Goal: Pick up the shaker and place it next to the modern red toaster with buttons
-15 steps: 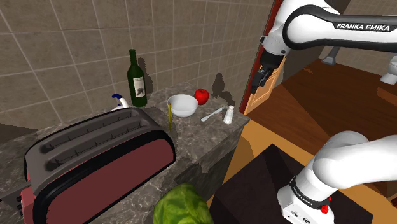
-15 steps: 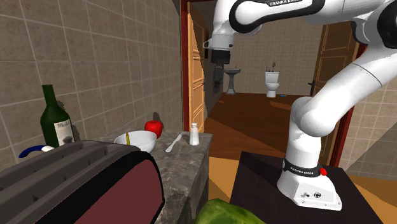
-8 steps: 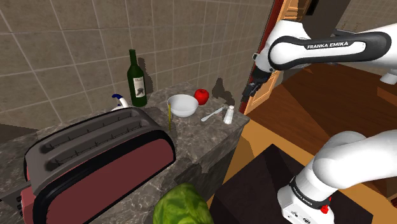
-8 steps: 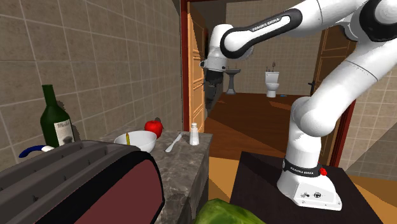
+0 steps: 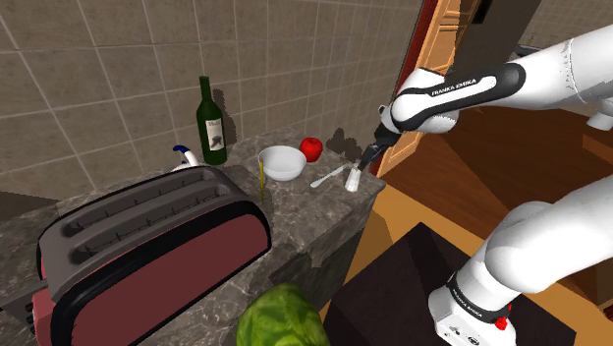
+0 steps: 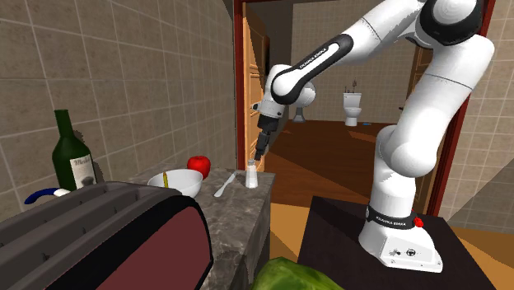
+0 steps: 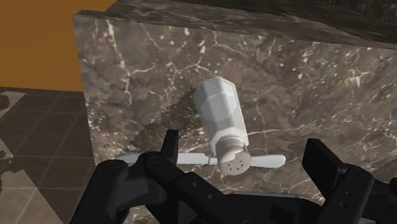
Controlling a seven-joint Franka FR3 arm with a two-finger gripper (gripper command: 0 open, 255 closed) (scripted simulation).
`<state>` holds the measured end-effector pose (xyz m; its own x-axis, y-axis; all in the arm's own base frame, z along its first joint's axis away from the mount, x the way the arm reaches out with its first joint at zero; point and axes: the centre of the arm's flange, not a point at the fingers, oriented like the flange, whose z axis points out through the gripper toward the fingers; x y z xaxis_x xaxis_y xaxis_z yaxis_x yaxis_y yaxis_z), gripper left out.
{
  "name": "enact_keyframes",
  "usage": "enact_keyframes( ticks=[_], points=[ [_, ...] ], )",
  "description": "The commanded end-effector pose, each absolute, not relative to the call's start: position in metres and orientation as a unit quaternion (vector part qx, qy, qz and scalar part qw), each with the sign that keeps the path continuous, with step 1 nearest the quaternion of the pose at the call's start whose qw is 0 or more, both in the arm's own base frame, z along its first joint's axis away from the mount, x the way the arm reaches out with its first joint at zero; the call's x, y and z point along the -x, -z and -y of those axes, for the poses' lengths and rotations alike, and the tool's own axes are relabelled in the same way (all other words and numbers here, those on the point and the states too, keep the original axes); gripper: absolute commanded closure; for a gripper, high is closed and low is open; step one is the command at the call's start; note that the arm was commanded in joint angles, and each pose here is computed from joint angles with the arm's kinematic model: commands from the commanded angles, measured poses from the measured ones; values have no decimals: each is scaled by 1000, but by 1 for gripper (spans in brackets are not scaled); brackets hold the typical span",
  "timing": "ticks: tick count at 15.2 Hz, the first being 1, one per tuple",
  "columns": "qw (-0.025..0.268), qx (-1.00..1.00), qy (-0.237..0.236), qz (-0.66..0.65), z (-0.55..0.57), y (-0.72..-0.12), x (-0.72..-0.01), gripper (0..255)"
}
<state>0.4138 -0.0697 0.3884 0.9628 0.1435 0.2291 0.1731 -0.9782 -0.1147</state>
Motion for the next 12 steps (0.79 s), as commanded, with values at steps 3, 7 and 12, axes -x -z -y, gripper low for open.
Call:
enact_keyframes(
  ticks=[3,7,12],
  points=[
    [71,988,117,78,71,-362,-424,0],
    [71,988,117,78,68,-342,-429,0],
    [71,988,117,78,66,-334,-430,0]
  ],
)
